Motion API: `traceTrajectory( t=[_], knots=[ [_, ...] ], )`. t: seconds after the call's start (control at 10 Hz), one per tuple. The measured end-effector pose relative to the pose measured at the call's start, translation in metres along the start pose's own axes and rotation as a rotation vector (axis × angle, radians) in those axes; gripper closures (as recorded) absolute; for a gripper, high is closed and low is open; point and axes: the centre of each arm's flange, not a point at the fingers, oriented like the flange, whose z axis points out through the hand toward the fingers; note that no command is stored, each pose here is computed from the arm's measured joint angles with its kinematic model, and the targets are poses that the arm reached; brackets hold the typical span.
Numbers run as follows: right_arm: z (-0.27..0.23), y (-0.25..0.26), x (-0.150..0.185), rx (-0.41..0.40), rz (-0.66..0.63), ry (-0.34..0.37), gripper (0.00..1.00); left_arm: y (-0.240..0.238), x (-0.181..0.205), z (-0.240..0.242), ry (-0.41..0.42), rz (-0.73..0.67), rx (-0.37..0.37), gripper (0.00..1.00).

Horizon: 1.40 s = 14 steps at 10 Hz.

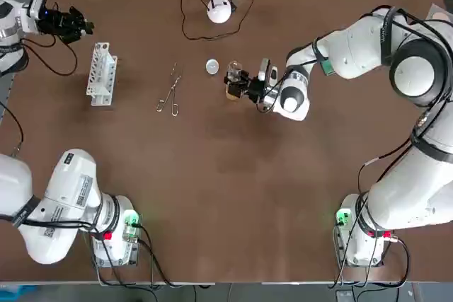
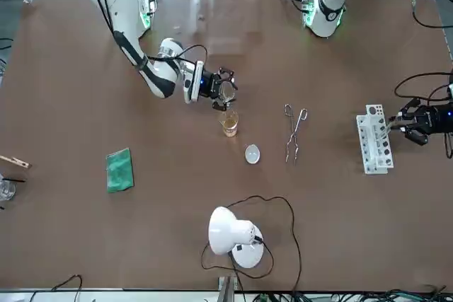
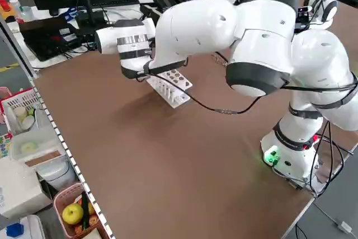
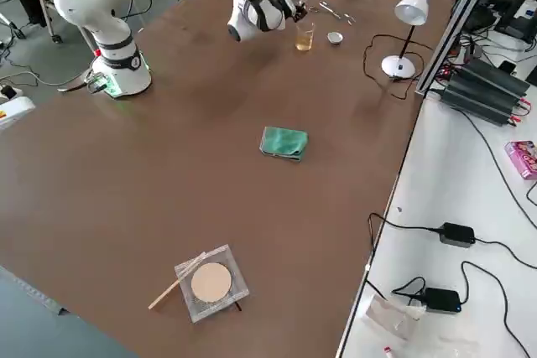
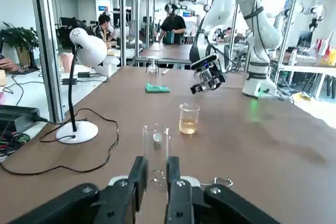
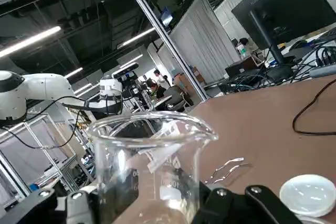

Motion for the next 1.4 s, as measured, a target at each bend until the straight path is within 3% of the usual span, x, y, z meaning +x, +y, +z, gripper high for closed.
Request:
traceTrajectory(
  t=[0.2,0.6,1.4],
  knots=[
    [0.006,-0.010,-0.006,0.002,0.054,-0.001,0.61,0.006,-0.010,-0.005,0.030,0.024,-0.001,0.79],
    [0.017,-0.024,-0.010,0.022,0.188,-0.003,0.61,0.009,-0.041,-0.028,0.117,0.012,0.099,0.79],
    [0.023,-0.021,-0.011,0.021,0.398,0.006,0.61,0.017,-0.067,-0.023,0.153,0.066,0.091,0.79]
  ],
)
